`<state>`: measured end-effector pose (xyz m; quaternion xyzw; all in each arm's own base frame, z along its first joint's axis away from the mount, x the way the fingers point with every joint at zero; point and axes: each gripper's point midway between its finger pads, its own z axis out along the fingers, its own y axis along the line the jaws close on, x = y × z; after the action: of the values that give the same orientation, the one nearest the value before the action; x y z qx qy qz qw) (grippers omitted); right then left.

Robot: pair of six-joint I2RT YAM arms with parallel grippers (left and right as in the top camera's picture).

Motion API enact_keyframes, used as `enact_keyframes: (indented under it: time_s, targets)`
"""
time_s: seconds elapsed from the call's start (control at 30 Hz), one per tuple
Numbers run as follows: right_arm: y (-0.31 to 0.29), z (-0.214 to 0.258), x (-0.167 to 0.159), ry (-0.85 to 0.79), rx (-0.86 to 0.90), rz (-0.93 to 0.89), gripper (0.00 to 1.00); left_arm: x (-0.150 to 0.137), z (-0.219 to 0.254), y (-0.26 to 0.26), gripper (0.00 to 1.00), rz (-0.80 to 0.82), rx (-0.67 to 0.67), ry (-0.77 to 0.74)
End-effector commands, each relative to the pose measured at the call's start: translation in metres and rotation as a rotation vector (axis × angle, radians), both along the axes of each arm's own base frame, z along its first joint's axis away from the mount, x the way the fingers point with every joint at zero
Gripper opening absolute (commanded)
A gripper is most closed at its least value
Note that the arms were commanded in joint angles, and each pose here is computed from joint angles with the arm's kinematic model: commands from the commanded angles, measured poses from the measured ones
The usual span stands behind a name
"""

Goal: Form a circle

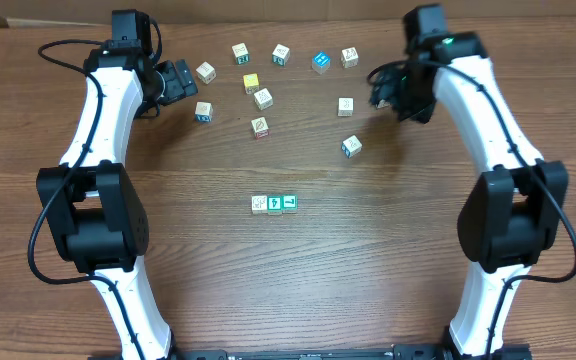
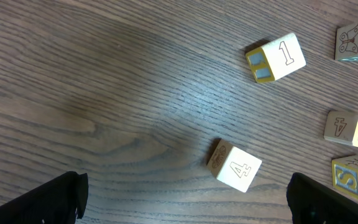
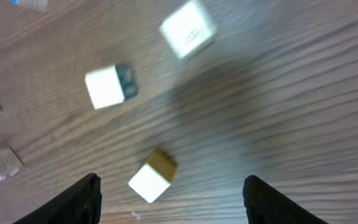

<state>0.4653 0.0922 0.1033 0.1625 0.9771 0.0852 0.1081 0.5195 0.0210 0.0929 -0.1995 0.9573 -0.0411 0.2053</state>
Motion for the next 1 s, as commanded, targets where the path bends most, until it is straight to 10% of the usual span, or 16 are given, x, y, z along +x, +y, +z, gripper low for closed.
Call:
enact_keyframes:
  time_s: [0.0, 0.33, 0.63, 0.97]
  targets:
    - [0.025, -0.018, -0.014, 0.024, 0.017, 0.038, 0.7, 0.003, 0.007, -0.004, 1.0, 0.011, -0.011, -0.019]
    - [0.048, -0.066, -0.035, 0.049, -0.047, -0.057, 0.69, 0.003, 0.007, -0.004, 1.0, 0.01, -0.011, -0.018]
    - [0.049, -0.073, -0.036, 0.045, -0.061, -0.056, 0.44, 0.003, 0.007, -0.004, 1.0, 0.01, -0.011, -0.019]
    - [0.046, -0.082, -0.036, 0.039, -0.063, -0.114, 0.49, 0.003, 0.007, -0.004, 1.0, 0.01, -0.011, -0.019]
